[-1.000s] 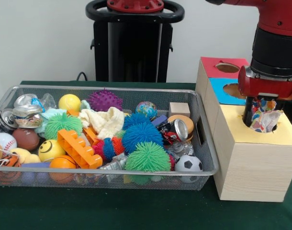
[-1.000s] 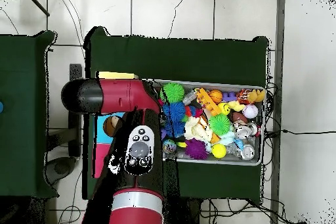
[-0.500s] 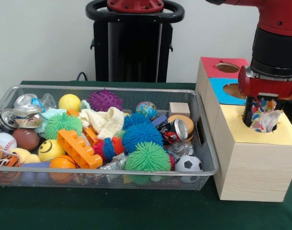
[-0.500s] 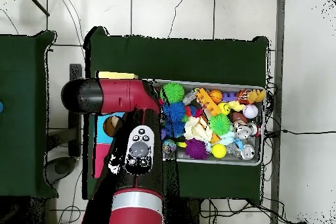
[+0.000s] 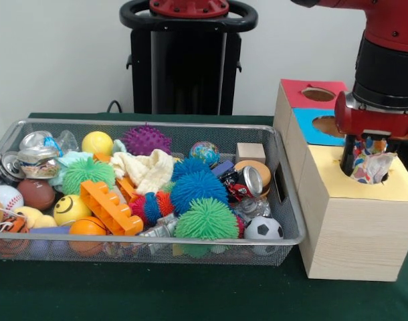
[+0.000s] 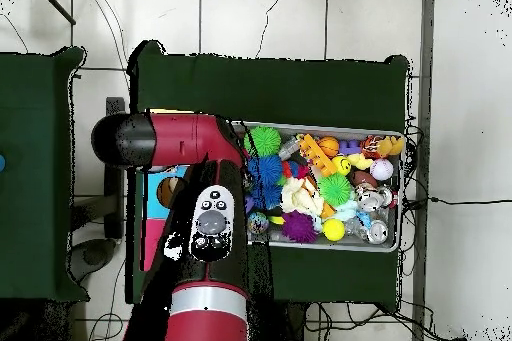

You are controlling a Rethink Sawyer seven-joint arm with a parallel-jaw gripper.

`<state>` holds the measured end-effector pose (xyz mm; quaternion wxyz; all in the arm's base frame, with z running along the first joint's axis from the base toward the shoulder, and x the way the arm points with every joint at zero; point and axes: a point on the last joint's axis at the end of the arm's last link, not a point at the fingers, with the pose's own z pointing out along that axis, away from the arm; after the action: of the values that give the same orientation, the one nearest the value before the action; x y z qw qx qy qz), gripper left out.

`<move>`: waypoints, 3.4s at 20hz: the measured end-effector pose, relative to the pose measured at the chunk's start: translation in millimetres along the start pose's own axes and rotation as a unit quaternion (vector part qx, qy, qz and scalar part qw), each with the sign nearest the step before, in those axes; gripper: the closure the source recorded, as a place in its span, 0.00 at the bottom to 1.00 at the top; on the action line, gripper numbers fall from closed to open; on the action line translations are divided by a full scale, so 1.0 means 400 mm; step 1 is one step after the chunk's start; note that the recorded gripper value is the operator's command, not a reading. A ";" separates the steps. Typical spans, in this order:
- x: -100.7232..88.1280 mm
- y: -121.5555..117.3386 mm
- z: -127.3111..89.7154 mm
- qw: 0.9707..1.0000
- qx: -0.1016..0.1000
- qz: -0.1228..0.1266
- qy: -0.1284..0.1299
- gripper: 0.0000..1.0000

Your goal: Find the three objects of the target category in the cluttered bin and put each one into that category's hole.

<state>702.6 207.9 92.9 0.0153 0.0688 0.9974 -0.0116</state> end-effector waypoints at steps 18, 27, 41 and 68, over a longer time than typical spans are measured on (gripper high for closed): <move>-0.002 0.002 -0.001 1.000 0.004 -0.006 0.003 0.00; 0.008 0.000 -0.127 0.999 0.005 -0.005 0.043 1.00; -0.020 -0.007 -0.306 0.999 -0.004 -0.002 0.035 1.00; -0.047 -0.018 -0.237 1.000 -0.008 0.002 0.001 1.00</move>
<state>717.4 200.7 188.5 0.0145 0.0703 0.9974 -0.0035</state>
